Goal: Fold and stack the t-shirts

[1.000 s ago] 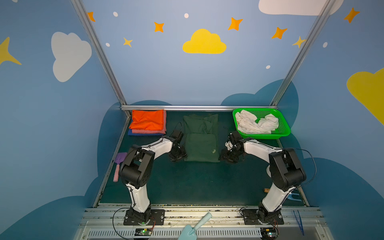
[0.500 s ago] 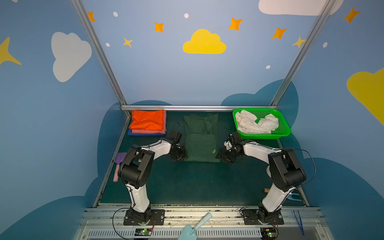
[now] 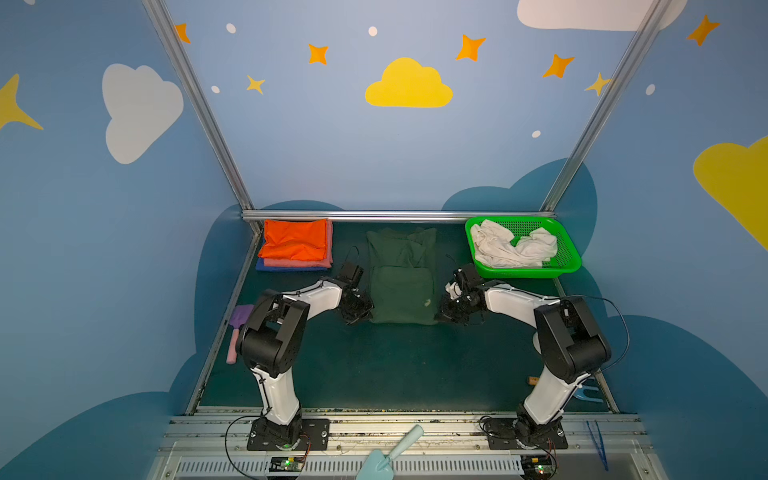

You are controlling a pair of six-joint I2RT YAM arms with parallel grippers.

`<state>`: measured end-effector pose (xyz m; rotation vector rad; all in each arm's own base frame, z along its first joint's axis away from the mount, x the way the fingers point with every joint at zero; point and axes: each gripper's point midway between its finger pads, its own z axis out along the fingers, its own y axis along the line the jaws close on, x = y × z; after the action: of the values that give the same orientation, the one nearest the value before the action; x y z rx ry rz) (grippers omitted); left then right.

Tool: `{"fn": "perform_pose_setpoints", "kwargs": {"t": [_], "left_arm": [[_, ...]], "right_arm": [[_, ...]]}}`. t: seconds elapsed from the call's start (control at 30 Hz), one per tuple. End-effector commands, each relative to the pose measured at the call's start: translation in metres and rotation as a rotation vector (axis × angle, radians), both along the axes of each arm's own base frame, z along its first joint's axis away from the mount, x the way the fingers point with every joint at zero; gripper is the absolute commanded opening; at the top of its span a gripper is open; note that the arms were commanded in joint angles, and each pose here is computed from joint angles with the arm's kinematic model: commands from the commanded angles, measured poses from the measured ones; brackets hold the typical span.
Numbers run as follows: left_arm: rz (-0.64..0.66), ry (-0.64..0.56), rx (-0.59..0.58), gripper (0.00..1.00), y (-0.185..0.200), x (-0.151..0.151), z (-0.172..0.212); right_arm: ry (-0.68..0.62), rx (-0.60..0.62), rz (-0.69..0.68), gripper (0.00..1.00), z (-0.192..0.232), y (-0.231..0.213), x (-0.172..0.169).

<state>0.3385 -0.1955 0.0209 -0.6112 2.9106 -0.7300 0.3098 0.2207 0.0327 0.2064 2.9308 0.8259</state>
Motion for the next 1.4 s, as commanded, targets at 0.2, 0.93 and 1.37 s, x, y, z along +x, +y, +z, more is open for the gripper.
{"fn": "perform_pose_setpoints", "kwargs": {"t": [0.2,0.93,1.37], "left_arm": [[-0.012,-0.014,0.007,0.05,0.005,-0.025,0.019],[-0.011,-0.124,0.122,0.05,0.023,-0.12,0.058],[0.024,-0.269,0.159,0.05,0.023,-0.035,0.115]], "right_arm": [[0.012,-0.011,0.04,0.0,0.005,0.003,-0.023],[-0.109,-0.063,0.058,0.0,0.054,-0.01,-0.117],[-0.246,-0.071,0.02,0.0,0.104,-0.006,-0.031]]}}
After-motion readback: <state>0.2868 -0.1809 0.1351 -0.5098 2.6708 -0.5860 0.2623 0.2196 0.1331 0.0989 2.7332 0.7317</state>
